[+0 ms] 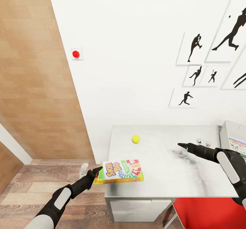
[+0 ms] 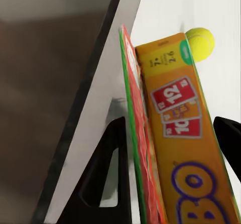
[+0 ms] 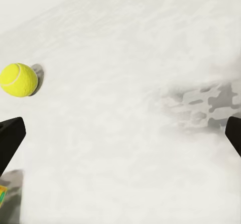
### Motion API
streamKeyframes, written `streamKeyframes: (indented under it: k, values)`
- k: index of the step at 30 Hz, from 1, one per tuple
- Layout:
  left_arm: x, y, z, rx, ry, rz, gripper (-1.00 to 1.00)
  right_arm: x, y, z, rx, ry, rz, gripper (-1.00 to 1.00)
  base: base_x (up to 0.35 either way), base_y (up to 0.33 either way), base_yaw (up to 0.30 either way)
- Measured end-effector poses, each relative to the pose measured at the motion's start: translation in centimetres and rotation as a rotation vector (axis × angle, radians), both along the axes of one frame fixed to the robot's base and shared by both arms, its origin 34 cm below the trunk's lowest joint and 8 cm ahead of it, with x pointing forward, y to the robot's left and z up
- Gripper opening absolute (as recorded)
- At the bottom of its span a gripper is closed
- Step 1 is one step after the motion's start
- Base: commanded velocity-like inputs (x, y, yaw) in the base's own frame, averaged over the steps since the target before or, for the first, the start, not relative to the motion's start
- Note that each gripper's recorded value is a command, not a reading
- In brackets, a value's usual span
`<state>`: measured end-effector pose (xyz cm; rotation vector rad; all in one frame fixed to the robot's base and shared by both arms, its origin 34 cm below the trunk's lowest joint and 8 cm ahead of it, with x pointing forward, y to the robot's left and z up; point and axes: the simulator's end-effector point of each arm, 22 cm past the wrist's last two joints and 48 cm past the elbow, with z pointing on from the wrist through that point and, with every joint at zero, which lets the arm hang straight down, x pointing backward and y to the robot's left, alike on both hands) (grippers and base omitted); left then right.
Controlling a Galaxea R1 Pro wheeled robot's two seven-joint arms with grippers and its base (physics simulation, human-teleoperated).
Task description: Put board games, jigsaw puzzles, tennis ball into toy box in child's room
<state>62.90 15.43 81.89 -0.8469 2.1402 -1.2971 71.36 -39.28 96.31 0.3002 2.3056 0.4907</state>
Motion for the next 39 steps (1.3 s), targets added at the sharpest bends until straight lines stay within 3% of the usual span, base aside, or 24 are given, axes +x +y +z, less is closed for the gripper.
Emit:
streamKeyframes:
  k: [5,16,19,39]
  values:
    - [0.0,-0.3,0.6,-0.021,-0.025,-0.005,-1.0,0.0,0.0,0.0,0.0,0.0,0.0,1.0,0.0,0.0,0.0]
    - [0.2,-1.0,4.1,-0.099,-0.158,-0.027,-1.0,-1.0,-0.1,-0.3,-0.013,-0.003,0.007,1.0,0.0,0.0,0.0]
    - [1.7,0.4,5.7,-0.103,-0.206,-0.003,-1.0,-0.2,0.8,0.4,0.005,-0.021,0.01,1.0,0.0,0.0,0.0]
    - [1.6,0.8,5.6,-0.095,-0.206,-0.005,-1.0,0.0,1.1,0.5,0.01,-0.023,0.011,1.0,0.0,0.0,0.0]
